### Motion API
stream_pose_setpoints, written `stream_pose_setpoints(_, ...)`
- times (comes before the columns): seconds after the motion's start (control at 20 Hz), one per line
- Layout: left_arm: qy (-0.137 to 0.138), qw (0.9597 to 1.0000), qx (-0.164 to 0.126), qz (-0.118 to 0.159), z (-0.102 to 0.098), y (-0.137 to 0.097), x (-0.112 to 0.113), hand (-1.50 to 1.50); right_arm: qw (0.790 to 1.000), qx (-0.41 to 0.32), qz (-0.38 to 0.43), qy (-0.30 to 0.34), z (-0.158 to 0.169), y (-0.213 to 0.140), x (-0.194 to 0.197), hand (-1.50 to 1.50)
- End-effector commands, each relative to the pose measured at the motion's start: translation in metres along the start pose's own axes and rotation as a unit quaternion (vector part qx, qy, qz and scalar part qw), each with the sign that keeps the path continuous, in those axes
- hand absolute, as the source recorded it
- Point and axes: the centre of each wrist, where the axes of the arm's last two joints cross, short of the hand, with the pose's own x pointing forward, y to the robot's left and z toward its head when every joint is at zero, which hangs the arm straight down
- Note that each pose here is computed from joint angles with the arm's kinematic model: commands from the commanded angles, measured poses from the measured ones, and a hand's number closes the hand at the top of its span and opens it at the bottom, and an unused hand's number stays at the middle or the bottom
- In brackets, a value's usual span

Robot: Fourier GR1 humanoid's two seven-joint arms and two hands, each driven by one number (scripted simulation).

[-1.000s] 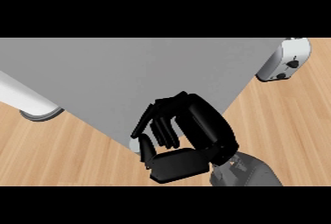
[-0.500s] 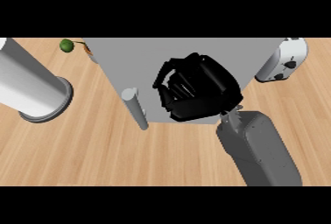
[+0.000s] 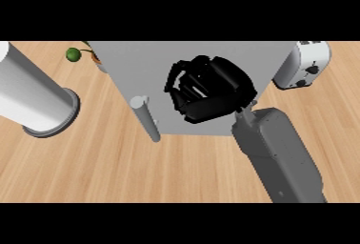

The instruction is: Pick up the bottled water, place it into the cabinet and close the cabinet

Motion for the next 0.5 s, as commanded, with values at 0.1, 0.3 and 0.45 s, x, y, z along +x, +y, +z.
stream_pose_setpoints(0.1,0.001,1.0,-0.002,0.005,-0.007,0.002,0.003,-1.5,0.999,-0.049,-0.019,0.004,-0.027,-0.022,0.003,1.5)
stream_pose_setpoints(0.3,0.012,0.9997,-0.019,0.011,-0.007,0.0,0.005,-1.5,0.999,-0.024,-0.026,0.019,-0.046,-0.004,0.012,1.5)
stream_pose_setpoints(0.45,0.009,0.9998,-0.016,0.009,-0.004,-0.008,0.006,-1.5,0.999,-0.015,-0.033,0.01,-0.041,-0.013,0.015,1.5)
